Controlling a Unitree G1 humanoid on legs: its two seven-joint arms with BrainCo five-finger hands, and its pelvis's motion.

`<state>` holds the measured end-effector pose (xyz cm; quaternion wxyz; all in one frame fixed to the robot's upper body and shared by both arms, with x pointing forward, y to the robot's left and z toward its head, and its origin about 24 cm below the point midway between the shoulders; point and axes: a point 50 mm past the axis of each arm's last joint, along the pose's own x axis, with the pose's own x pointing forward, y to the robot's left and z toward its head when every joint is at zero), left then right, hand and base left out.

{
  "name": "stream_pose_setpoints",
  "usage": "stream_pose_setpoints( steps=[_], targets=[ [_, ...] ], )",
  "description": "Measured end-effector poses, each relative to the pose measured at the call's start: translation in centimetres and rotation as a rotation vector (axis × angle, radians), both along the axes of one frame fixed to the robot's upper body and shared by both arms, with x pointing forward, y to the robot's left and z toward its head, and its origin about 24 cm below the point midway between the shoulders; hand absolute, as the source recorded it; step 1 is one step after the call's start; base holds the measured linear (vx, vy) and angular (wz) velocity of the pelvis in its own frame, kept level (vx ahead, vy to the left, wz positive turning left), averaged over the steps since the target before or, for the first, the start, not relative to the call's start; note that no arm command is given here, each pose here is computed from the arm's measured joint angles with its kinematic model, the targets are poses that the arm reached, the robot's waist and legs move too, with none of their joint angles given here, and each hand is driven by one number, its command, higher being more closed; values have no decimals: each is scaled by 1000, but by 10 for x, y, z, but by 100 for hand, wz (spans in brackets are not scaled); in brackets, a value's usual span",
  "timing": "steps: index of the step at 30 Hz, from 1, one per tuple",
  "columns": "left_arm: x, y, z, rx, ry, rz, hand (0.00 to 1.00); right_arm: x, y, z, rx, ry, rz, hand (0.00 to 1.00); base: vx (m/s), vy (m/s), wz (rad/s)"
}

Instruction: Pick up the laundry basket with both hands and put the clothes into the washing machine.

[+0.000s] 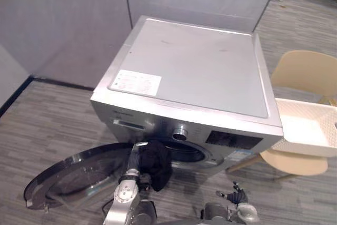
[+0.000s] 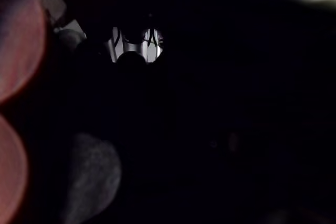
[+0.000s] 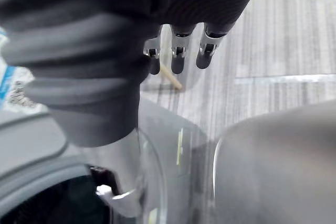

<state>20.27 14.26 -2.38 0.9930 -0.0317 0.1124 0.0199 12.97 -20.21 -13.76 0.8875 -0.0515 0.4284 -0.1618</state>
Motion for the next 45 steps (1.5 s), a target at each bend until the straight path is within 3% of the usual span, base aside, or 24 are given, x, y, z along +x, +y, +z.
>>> stream_pose_setpoints(
  steps=[11, 19, 24, 31, 36, 40, 43, 44, 45],
  targets=[
    [76, -19, 92, -115, -364, 121, 100, 70, -2, 56, -24, -348, -83, 0, -162, -59, -11],
    [101, -31, 141, -201, -523, 127, 100, 106, -5, 100, 7, -591, -173, 0, -78, -72, -8],
    [117, -30, 187, -174, -673, 128, 100, 112, 1, 137, 23, -765, -182, 0, -97, -85, -10],
    [131, -13, 271, 25, -947, 185, 100, 99, 11, 156, 48, -881, -140, 0, -50, -95, -3],
    [133, -19, 338, 187, -1149, 192, 100, 96, 15, 166, 65, -939, -87, 0, -36, -56, 0],
    [123, -33, 391, 429, -1346, 192, 100, 92, 13, 183, 60, -1029, -60, 0, 31, -25, -7],
    [119, -38, 422, 728, -1449, 301, 100, 91, 15, 199, 69, -1114, -25, 0, 85, -17, -6],
    [118, -36, 429, 841, -1466, 370, 0, 91, 17, 204, 74, -1142, -12, 0, 63, -9, -3],
    [118, -34, 432, 893, -1468, 411, 0, 91, 18, 206, 78, -1153, -1, 0, 75, -12, -3]
  ],
)
